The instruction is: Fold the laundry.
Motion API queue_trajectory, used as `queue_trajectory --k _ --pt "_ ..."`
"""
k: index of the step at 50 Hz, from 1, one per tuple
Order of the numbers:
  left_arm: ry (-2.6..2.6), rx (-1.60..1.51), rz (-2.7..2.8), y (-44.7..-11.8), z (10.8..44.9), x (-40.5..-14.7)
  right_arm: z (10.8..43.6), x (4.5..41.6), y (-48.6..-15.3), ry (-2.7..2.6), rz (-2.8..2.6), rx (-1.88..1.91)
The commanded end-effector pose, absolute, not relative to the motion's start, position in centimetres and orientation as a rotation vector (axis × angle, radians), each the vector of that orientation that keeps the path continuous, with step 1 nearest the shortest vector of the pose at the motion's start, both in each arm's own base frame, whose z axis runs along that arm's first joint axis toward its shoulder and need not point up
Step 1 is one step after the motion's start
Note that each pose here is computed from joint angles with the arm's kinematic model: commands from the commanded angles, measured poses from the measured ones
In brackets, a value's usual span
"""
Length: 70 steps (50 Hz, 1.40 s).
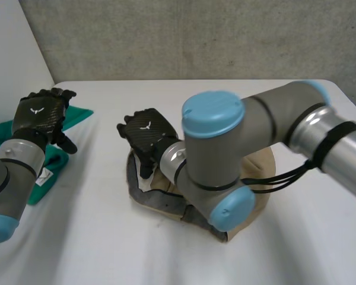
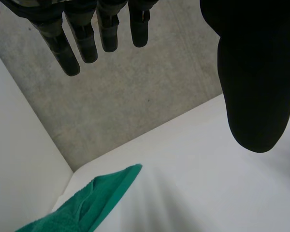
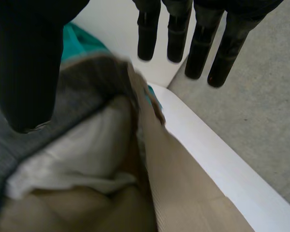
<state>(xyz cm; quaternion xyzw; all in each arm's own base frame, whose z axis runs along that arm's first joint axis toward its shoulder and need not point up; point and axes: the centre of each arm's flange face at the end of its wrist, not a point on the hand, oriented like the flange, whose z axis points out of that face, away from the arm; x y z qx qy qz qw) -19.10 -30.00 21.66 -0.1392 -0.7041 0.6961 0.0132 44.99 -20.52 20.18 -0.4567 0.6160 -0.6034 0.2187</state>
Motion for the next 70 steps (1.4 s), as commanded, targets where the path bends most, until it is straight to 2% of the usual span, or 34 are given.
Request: queue_trajectory --k 1,6,7,10,11,14,15,18,21,27,34,47,52,58,62,65,70 --pt "-2.204 -0.450 2.145 -29.8 21.1 -19.0 17.8 46.7 -22.6 1.674 -1.840 -1.363" --pt "-2.183 -0.480 2.126 -29.9 21.0 -19.3 20.8 46.8 -22.8 1.621 -1.890 -1.283" --pt "-2.173 -0.493 2.119 -30.0 21.0 -19.4 22.7 46.5 -22.8 1.602 -1.905 -1.229" --pt "-2.163 -0.512 2.107 -30.3 20.8 -19.6 25.9 45.9 -22.4 1.563 -1.917 -1.142" --pt "-2.150 -0.532 2.095 -30.6 20.5 -19.9 28.1 45.4 -22.0 1.530 -1.923 -1.093" --pt "-2.128 -0.569 2.072 -31.4 20.1 -20.4 31.2 43.9 -22.0 1.492 -1.939 -1.049" --pt "-2.106 -0.602 2.049 -31.9 19.8 -20.9 33.1 42.2 -22.5 1.487 -1.955 -1.032" --pt "-2.068 -0.663 1.990 -32.8 19.0 -21.8 36.1 39.4 -22.6 1.479 -1.971 -1.029" --pt "-2.028 -0.711 1.944 -33.1 18.5 -22.6 37.6 37.5 -21.6 1.474 -1.941 -1.050" --pt "-1.891 -0.874 1.720 -31.1 17.4 -26.0 37.2 35.8 -21.4 1.524 -1.893 -1.074" --pt "-1.814 -0.950 1.541 -28.2 16.3 -29.7 38.8 32.8 -21.1 1.559 -1.940 -1.040" --pt "-1.853 -0.892 1.479 -27.4 14.8 -32.5 39.8 29.6 -20.7 1.582 -1.921 -1.046" --pt "-1.834 -0.784 1.358 -25.4 15.3 -34.0 39.8 28.8 -21.5 1.610 -1.940 -1.029" --pt "-1.805 -0.721 1.344 -24.6 16.9 -34.6 39.8 28.0 -22.4 1.636 -1.965 -1.011" --pt "-1.781 -0.682 1.452 -25.3 19.4 -34.1 40.2 27.2 -23.5 1.646 -2.003 -0.989" --pt "-1.755 -0.596 1.640 -26.6 23.1 -33.0 40.5 26.5 -24.3 1.659 -2.032 -0.970" --pt "-1.670 -0.408 2.018 -29.1 31.3 -28.2 42.1 24.4 -26.2 1.677 -2.137 -0.911"
